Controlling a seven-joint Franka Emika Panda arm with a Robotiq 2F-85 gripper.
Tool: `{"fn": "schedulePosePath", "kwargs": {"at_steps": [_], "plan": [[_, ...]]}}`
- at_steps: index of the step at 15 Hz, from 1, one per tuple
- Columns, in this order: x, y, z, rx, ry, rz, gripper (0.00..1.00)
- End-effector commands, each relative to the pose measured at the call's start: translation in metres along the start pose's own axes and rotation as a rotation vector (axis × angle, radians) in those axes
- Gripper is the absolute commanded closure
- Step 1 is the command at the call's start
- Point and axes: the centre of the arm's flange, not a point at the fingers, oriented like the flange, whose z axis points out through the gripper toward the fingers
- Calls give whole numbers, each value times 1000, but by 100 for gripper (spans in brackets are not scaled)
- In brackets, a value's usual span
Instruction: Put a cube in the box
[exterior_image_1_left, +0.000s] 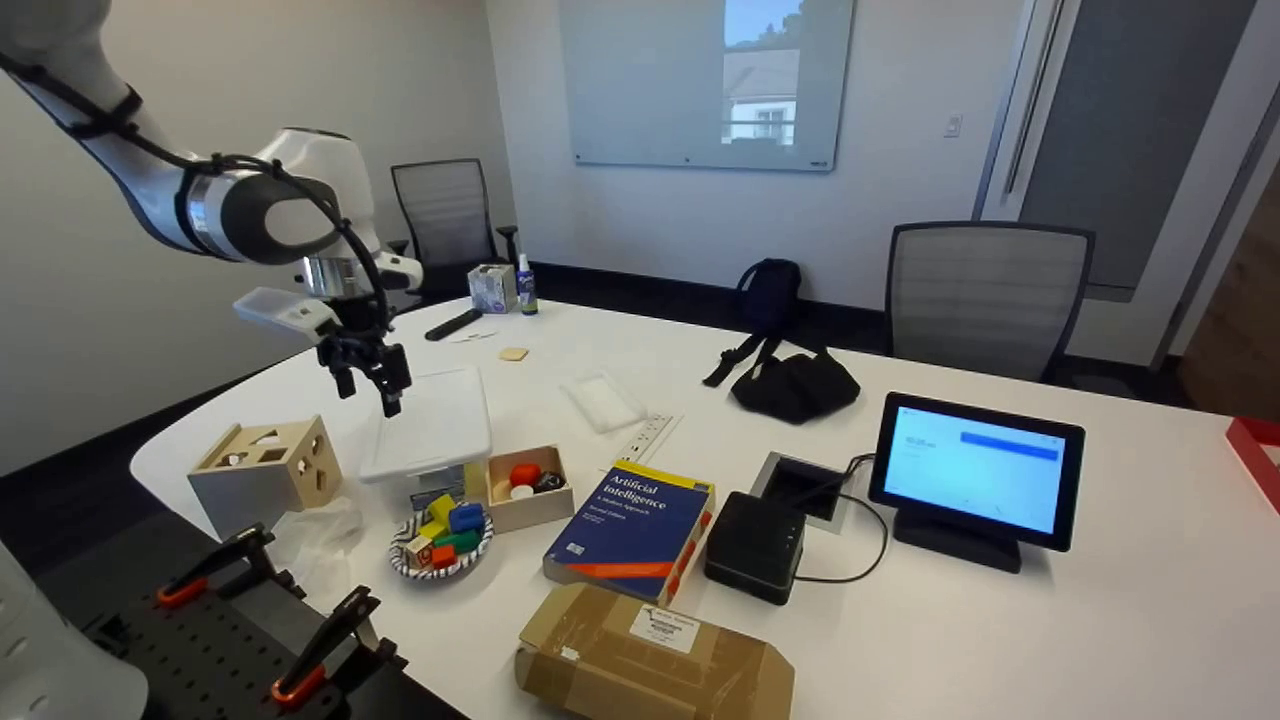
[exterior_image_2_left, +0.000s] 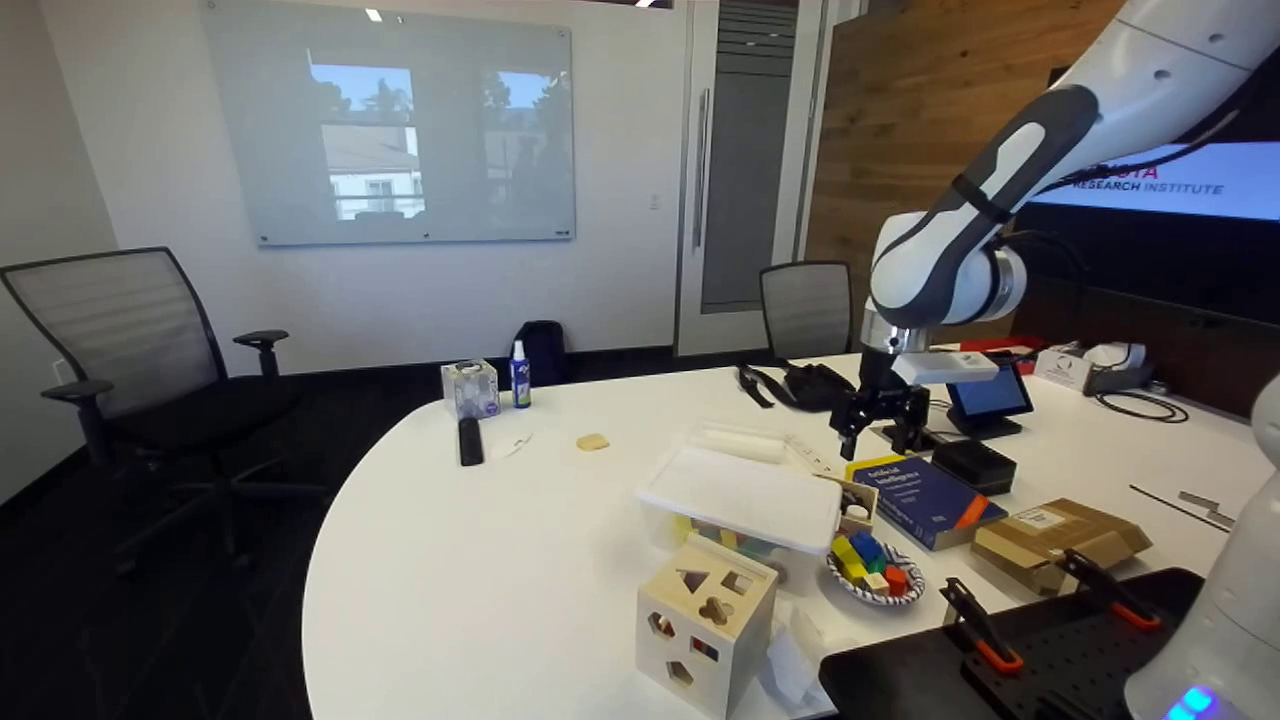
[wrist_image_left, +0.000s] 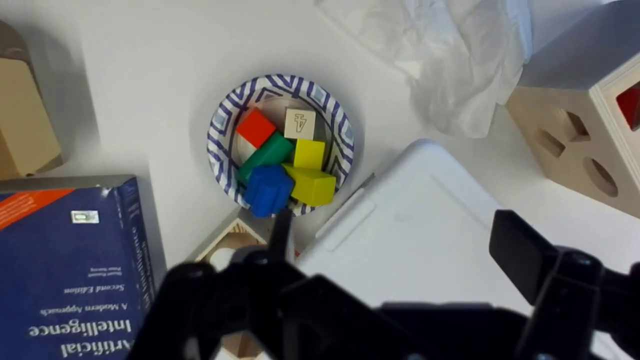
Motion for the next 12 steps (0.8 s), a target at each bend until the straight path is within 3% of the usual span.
{"fn": "schedulePosePath", "kwargs": {"at_steps": [1,12], "plan": [[17,13,34,76,-54,-24,0],[31,31,118,140,-215,-2,0]]}}
